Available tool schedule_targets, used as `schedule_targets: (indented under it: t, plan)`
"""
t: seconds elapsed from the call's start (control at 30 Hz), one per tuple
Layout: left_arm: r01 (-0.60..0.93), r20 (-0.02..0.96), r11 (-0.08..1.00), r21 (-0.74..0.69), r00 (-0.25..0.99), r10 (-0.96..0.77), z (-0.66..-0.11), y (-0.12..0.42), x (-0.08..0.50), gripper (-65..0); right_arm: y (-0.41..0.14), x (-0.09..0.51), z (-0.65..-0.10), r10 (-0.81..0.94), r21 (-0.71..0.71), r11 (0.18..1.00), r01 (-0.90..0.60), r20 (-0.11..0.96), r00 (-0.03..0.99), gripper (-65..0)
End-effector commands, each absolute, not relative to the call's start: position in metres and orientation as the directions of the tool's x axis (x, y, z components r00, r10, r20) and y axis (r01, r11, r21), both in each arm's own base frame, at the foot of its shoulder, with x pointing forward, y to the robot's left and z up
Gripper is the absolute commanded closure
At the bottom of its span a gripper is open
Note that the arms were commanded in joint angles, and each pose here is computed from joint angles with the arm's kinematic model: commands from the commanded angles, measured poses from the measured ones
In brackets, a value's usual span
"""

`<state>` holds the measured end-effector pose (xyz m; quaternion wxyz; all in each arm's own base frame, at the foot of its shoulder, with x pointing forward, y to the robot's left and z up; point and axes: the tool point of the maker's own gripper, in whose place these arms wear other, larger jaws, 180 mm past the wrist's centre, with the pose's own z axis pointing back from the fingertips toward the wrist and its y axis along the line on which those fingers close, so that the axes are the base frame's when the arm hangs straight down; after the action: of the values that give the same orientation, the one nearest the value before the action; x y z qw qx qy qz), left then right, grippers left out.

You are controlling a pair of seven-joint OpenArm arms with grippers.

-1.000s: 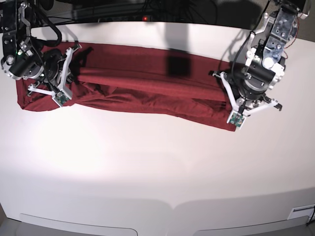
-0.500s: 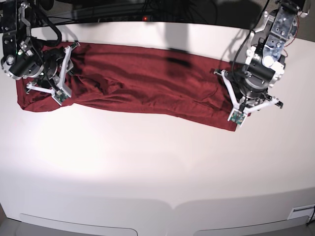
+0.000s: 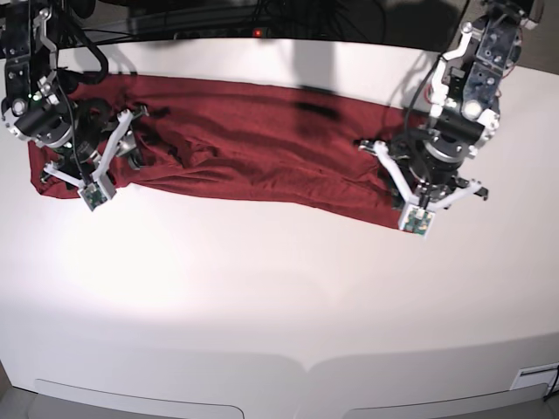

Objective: Fold the T-shirt properly
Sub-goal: 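Lower the folded edge and smooth it with both grippers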

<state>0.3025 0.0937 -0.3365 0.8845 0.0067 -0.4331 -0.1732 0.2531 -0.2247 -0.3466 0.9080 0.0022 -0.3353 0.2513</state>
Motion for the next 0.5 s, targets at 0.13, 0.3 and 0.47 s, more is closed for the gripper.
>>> schedule_targets:
  t: [0.13, 0.3, 0.47]
  plan:
    - [0.293, 0.796, 0.951, 0.101, 0.549, -0.254, -0.338, 0.073, 0.315, -11.6, -0.234, 0.260, -0.359, 0.361, -0.105, 0.917, -0.384, 0.626, 0.692, -33.4]
    - [0.275, 0.705, 0.961, 0.038, 0.674, -0.221, -0.391, 0.063, 0.318, -11.6, -0.228, 0.275, -0.379, 0.167, 0.060, 0.961, -0.272, 0.657, 0.735, -33.4]
    - [0.256, 0.618, 0.965, 0.060, 0.750, -0.237, -0.431, 0.076, 0.318, -11.6, -0.226, 0.277, -0.405, 0.076, 0.132, 0.971, -0.200, 0.623, 0.779, -33.4]
